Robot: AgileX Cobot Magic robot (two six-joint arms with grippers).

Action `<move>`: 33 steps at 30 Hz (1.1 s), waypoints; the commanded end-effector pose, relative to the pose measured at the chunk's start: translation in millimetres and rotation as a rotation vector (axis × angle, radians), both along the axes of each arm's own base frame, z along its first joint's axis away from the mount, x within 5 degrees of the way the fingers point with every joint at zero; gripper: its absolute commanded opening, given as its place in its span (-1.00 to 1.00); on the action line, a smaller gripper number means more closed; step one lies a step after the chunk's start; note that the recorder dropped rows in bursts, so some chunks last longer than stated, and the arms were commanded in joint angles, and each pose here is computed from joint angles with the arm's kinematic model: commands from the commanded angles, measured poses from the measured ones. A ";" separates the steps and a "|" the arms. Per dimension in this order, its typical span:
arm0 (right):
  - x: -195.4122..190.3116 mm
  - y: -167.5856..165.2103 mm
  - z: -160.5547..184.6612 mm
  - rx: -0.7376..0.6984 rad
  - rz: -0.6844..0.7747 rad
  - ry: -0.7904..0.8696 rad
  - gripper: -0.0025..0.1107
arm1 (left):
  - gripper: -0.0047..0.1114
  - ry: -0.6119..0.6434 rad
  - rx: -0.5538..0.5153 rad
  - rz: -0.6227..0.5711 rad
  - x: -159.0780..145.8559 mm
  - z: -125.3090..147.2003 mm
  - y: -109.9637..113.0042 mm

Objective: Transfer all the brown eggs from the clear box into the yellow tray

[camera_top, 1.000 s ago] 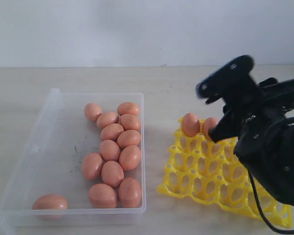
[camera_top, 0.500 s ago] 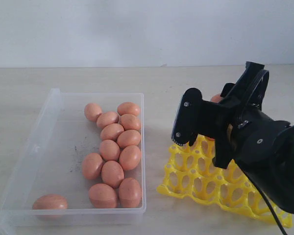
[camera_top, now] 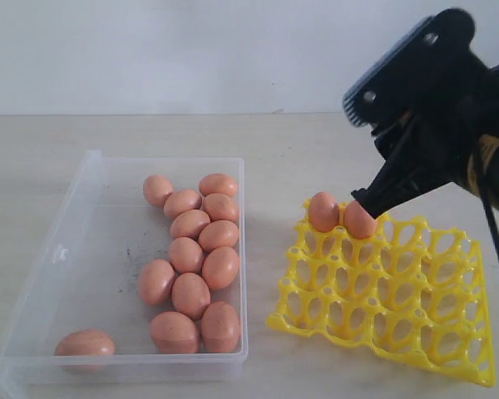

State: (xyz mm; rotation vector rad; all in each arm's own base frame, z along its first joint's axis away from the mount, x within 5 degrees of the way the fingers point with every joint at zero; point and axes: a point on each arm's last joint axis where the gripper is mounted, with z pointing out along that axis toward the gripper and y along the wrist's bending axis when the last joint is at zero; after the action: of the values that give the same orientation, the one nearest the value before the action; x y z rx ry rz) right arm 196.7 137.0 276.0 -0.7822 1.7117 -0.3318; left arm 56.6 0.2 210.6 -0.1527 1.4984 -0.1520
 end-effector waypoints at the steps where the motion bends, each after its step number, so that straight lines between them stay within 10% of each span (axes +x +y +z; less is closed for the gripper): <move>1: -3.2 5.0 0.3 0.064 0.192 0.093 -0.96 | -0.85 -0.021 -0.018 0.006 -0.5 2.6 0.6; 19: 20.8 -50.1 3.8 -1.391 0.238 -0.077 -0.96 | -0.85 -0.021 -0.018 0.006 -0.5 2.6 0.6; 23: 26.2 -62.5 -1.9 -1.212 0.206 -0.002 -0.96 | -0.85 -0.021 -0.018 0.006 -0.5 2.6 0.6; 29: 34.9 -49.9 9.1 -0.223 0.120 0.055 -0.96 | -0.85 -0.021 -0.018 0.006 -0.5 2.6 0.6; 33: 37.5 -38.4 9.2 0.040 0.183 0.124 -0.96 | -0.85 -0.021 -0.018 0.006 -0.5 2.6 0.6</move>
State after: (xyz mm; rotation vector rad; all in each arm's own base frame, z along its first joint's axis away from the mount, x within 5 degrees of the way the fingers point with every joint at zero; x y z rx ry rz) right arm 232.3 91.6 282.5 -1.0610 1.6927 -0.3367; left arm 56.6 0.2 210.6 -0.1527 1.4984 -0.1520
